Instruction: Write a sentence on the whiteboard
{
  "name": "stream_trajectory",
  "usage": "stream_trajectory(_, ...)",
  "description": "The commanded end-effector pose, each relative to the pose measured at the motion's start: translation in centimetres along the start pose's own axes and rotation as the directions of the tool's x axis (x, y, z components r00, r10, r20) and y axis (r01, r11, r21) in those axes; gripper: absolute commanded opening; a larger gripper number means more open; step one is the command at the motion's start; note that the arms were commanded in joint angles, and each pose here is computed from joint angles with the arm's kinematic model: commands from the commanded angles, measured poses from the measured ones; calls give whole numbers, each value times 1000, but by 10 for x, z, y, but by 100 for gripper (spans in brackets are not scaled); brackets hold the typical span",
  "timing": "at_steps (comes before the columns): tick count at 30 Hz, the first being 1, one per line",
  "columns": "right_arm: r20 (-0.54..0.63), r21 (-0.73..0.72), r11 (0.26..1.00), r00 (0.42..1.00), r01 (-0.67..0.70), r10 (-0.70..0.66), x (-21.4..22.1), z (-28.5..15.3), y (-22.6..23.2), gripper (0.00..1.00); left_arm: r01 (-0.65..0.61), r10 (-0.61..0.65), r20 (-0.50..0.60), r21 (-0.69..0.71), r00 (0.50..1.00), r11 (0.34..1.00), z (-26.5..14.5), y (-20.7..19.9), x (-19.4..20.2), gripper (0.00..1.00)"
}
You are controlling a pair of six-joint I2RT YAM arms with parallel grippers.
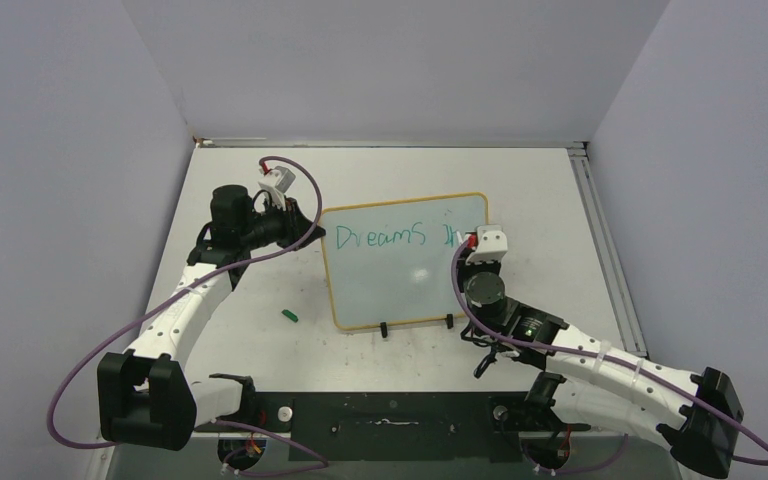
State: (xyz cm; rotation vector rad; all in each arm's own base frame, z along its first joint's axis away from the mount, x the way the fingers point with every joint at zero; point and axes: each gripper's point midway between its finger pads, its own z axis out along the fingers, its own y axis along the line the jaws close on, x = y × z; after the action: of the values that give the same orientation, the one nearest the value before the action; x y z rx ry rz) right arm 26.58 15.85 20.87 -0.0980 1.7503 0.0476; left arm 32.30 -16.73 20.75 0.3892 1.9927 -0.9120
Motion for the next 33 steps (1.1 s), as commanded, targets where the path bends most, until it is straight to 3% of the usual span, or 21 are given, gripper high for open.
stream_trajectory(1,-18,23,999,999,-27,27,-1,-3,-7,5,-44,44,25,31,999,999,-2,-15,-16,0)
stream_trajectory(13,-84,4,998,995,-55,55,21,-11,-7,5,-43,42,28,27,999,999,-2,-15,-17,0)
stream_trajectory(23,17,-41,995,995,-95,96,-17,-19,-5,5,-44,44,29,24,999,999,-3,-15,-18,0)
stream_trajectory(33,47,-46,996,996,-74,77,-25,-7,-2,5,-45,44,28,23,999,999,-3,-14,-17,0)
